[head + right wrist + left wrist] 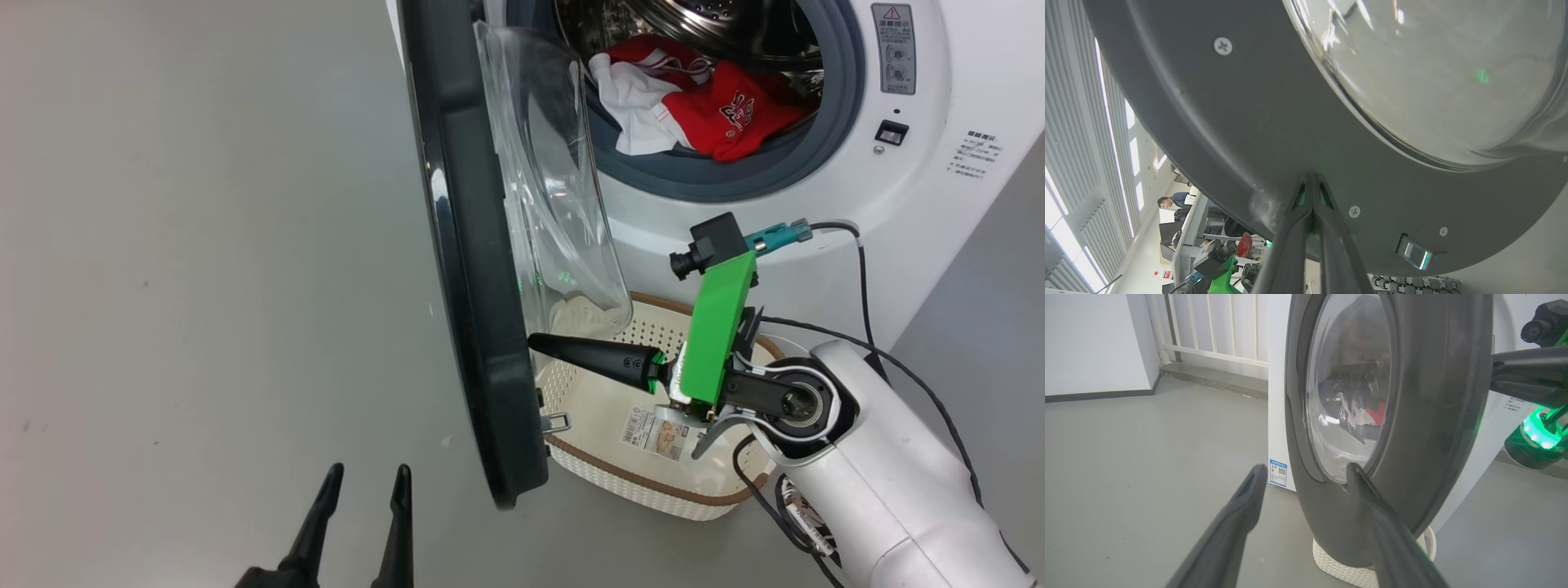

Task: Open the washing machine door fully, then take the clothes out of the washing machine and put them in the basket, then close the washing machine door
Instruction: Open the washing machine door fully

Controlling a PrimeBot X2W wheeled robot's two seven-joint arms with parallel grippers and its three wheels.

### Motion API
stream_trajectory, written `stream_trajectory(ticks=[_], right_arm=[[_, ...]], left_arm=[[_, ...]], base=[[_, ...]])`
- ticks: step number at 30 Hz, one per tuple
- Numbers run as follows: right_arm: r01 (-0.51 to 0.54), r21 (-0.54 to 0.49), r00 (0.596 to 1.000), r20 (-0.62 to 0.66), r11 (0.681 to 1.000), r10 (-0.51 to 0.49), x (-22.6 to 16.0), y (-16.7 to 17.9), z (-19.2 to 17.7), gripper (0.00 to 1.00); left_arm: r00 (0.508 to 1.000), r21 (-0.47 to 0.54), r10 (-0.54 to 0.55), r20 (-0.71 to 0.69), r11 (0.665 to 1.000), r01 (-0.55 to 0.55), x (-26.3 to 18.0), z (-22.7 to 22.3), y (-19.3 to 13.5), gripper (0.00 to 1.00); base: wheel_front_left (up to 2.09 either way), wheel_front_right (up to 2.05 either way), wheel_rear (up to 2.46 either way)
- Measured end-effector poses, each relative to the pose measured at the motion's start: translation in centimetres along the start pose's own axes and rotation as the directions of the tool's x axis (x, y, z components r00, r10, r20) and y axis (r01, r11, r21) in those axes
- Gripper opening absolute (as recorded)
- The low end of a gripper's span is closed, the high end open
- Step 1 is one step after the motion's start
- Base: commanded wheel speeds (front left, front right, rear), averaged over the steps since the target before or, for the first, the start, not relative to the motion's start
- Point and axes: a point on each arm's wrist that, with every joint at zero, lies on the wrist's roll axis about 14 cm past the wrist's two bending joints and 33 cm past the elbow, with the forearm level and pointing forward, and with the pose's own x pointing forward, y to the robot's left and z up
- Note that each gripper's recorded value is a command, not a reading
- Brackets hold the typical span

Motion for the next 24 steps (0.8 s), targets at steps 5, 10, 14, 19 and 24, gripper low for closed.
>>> stream_trajectory(ticks=[5, 10, 14, 19, 24], right_arm=[[-0.005, 0.001, 1.0, -0.007, 1.0, 0.005, 0.3, 0.2, -0.3, 0.0], [-0.007, 0.004, 1.0, 0.001, 1.0, 0.007, 0.4, 0.2, -0.3, 0.0], [0.015, -0.02, 0.999, 0.03, 1.0, -0.014, 0.3, 0.0, 0.1, 0.36], [0.056, -0.046, 0.995, 0.087, 0.997, -0.052, -0.5, -0.6, 0.8, 1.0], [0.127, -0.024, 0.98, 0.159, 0.992, -0.122, -2.4, -3.0, 0.9, 1.0]], left_arm=[[1.0, 0.0, 0.002, 0.002, 1.0, -0.002, -0.1, 0.1, 0.1, 1.0], [1.0, 0.001, 0.003, 0.002, 1.0, -0.003, 0.0, 0.1, 0.1, 1.0], [1.0, -0.002, 0.0, 0.005, 1.0, 0.0, 0.0, 0.1, 0.0, 1.0], [1.0, -0.005, -0.007, 0.003, 1.0, 0.007, -0.1, 0.0, 0.1, 1.0], [1.0, 0.004, -0.024, -0.007, 1.0, 0.024, -0.1, -0.4, 0.0, 1.0]], base=[[0.0, 0.0, 0.0], [0.0, 0.0, 0.0], [0.0, 0.0, 0.0], [0.0, 0.0, 0.0], [0.0, 0.0, 0.0]])
